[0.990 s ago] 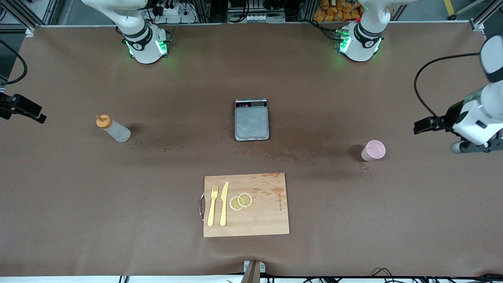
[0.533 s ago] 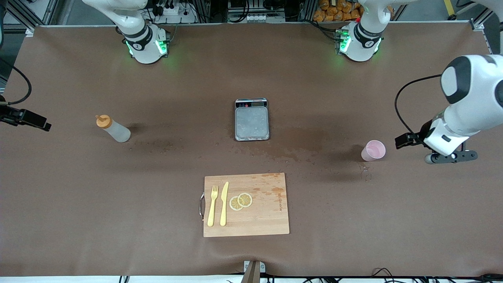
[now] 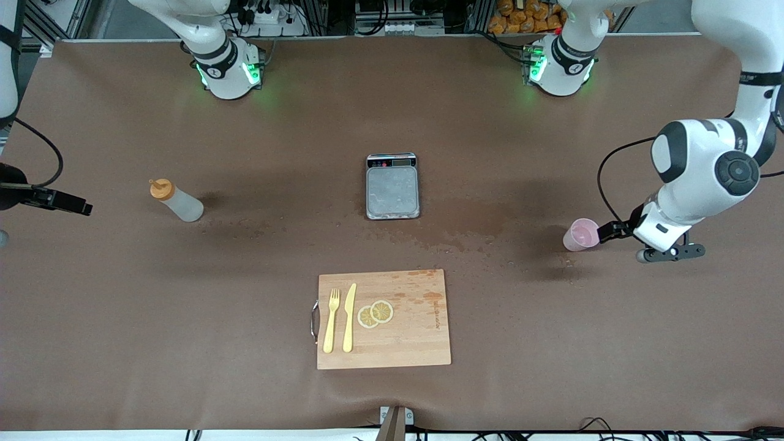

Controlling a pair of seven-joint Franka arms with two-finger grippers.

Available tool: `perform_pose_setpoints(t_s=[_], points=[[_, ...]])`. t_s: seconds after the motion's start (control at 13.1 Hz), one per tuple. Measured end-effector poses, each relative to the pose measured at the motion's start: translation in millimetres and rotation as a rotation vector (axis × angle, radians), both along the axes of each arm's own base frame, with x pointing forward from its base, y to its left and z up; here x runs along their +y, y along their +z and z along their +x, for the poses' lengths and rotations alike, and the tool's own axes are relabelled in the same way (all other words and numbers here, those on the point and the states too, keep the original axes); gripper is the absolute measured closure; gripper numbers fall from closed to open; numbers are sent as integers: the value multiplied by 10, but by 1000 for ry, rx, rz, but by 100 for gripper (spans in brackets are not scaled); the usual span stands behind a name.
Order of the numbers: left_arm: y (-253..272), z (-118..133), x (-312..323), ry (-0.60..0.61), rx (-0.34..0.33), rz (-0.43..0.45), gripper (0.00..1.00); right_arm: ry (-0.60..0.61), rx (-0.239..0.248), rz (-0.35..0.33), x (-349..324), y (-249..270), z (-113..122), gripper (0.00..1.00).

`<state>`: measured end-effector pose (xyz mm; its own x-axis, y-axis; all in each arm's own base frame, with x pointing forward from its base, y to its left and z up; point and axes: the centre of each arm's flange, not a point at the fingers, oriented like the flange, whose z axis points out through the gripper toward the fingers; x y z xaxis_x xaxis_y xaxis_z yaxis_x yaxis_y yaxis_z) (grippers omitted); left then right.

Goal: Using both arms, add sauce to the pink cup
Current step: 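Grasp the pink cup with the left gripper while the right gripper reaches the bottle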

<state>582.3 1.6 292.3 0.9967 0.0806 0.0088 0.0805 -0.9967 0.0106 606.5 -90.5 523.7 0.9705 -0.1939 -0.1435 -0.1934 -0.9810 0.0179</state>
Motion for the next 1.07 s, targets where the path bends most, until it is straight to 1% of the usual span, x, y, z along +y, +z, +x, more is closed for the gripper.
perform_pose_setpoints(t_s=[0.23,0.3,0.46,0.76,0.84,0.91,0.99,1.07], points=[[-283,-100,-7,-10,0,-3,0,-3,28,3,-28,-158,40,0],[-352,-146,-10,-11,6,-3,0,-4,44,3,-38,-198,34,0],[-433,-208,-12,-11,20,-4,0,-3,84,-11,-65,-282,17,0],[-494,-266,-17,-12,35,-4,0,-8,118,-23,-142,-446,38,0],[-511,-281,-19,-13,40,-4,7,-19,125,-21,-208,-486,34,0],[-532,-299,-20,-13,45,-4,7,-35,135,-16,-301,-527,19,0],[-552,-312,-21,-13,50,-4,15,-56,149,-2,-402,-561,-10,0],[-567,-316,-23,-14,52,-4,27,-79,161,24,-489,-595,-40,0]])
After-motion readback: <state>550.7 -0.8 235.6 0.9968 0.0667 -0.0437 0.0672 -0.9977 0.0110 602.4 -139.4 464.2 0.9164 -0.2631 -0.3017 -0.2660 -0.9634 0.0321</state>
